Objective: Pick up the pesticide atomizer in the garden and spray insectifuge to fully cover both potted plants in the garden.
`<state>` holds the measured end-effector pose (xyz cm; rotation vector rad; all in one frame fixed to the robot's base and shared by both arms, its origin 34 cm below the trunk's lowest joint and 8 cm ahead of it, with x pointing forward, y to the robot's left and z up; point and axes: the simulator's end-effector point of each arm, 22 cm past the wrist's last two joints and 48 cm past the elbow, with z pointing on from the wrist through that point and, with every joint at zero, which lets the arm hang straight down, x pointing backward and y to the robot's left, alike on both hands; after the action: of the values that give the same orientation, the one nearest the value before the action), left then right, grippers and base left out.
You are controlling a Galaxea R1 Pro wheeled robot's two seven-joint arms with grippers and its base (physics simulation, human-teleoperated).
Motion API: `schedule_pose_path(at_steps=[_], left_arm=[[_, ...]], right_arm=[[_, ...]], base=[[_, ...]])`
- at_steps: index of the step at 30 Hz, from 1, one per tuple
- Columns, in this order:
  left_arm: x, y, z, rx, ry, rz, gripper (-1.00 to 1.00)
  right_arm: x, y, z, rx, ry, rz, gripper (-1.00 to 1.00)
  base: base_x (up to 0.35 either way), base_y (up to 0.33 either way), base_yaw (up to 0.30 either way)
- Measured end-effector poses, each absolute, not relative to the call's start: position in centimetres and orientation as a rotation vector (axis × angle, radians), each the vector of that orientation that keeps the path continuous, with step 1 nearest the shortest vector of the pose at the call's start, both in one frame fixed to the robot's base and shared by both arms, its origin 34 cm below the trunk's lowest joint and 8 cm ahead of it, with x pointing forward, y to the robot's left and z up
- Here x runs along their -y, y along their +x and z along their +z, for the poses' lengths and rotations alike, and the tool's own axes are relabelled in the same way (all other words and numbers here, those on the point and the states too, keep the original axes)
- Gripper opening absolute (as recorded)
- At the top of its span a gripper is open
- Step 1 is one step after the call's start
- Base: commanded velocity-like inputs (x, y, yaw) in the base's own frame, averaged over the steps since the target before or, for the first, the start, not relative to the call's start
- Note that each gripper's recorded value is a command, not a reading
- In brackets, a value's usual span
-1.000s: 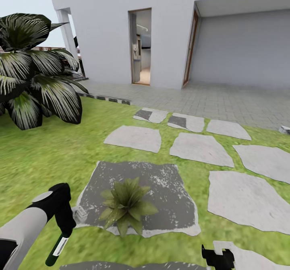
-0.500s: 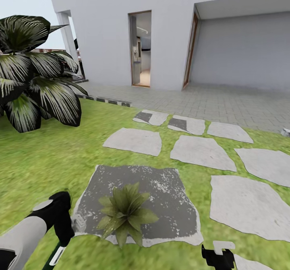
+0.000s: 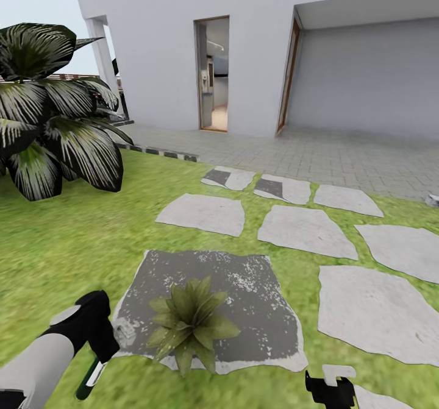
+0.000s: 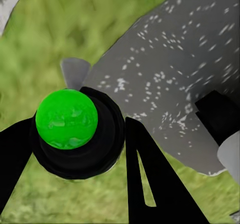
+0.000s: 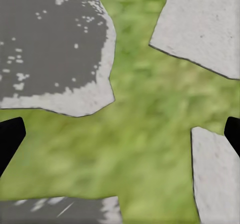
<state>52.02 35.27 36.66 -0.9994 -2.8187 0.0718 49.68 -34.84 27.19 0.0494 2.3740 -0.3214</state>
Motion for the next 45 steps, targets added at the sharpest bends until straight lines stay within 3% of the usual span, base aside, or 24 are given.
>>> schedule_pose_path(at_steps=[13, 24, 45], left_arm=[[-37.9, 50.3, 35.5, 2.820, -0.908, 0.041, -1.00], [-33.6, 53.2, 36.6, 2.928, -0.849, 0.192, -1.00], [-32.4, 54.5, 39.8, 2.891, -0.895, 0.326, -1.00]], right_arm=[[34.9, 49.7, 27.2, -2.375, 0.046, -0.322, 1.00], [34.9, 49.7, 27.2, -2.375, 0.047, -0.322, 1.00], [34.9, 49.7, 27.2, -2.375, 0.048, -0.322, 1.00]], base=[[0.000, 0.000, 0.000], [0.000, 0.000, 0.000], [-0.010, -0.034, 0.003]])
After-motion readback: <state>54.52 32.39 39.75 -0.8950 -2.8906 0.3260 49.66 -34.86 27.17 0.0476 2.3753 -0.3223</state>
